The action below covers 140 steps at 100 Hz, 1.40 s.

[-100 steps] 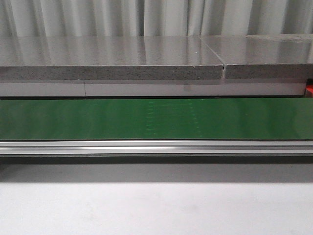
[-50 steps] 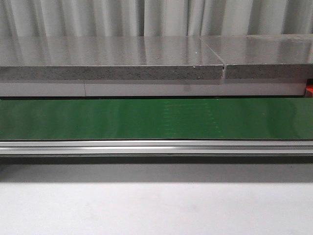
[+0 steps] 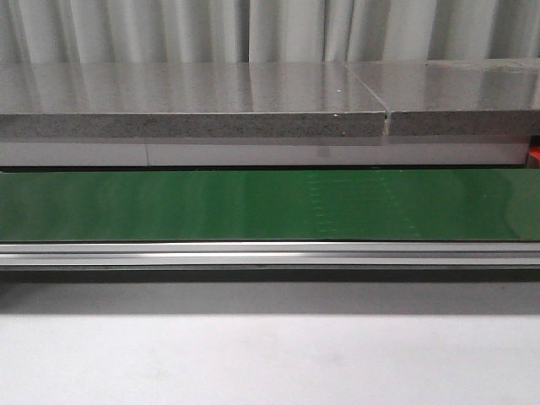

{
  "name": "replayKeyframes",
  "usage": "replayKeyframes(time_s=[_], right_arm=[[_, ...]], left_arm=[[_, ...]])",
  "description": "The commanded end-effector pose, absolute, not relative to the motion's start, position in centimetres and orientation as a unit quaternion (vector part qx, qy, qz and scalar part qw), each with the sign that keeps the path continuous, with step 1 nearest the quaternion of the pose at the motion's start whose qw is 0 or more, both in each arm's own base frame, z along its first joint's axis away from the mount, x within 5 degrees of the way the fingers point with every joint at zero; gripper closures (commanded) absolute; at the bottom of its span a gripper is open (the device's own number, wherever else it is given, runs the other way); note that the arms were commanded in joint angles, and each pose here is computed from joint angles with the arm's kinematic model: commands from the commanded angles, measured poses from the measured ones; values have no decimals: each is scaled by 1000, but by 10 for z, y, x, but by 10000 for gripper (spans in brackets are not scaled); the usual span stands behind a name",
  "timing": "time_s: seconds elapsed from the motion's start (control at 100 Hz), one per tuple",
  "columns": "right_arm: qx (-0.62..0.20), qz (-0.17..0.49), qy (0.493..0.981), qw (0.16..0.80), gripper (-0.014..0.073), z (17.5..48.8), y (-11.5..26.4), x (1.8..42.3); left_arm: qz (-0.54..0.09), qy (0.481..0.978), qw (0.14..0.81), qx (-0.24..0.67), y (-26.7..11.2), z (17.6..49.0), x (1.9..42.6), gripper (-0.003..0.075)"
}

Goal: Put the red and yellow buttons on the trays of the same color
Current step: 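Carry the yellow button into the yellow tray and release it, then raise the right gripper and return it above the belt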

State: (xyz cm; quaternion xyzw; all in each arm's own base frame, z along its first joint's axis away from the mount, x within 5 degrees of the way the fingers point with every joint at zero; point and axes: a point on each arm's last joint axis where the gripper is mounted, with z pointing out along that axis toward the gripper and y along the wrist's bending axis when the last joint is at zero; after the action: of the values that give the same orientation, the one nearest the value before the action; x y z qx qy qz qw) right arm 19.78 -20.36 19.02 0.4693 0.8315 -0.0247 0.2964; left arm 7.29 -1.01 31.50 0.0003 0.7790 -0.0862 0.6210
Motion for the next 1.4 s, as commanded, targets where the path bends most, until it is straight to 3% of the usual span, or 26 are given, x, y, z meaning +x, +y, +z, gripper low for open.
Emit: replayKeyframes(time_s=[0.0, 0.2, 0.49, 0.61, 0.94, 1.39], right_arm=[[467, -42, 818, 333, 502, 206, -208, 200], [466, -38, 821, 328, 469, 205, -207, 200], [466, -33, 823, 322, 106, 205, -206, 199], [466, -33, 823, 323, 21, 205, -206, 199], [460, -45, 814, 352, 10, 222, -204, 197], [381, -72, 775, 499, 11, 297, -158, 196]], left_arm=[[-98, 749, 656, 0, -11, 331, 73, 739], [-98, 749, 656, 0, -11, 331, 73, 739], [-98, 749, 656, 0, -11, 331, 73, 739], [-98, 749, 656, 0, -11, 331, 73, 739], [-98, 749, 656, 0, -11, 331, 73, 739], [-98, 749, 656, 0, -11, 331, 73, 739]])
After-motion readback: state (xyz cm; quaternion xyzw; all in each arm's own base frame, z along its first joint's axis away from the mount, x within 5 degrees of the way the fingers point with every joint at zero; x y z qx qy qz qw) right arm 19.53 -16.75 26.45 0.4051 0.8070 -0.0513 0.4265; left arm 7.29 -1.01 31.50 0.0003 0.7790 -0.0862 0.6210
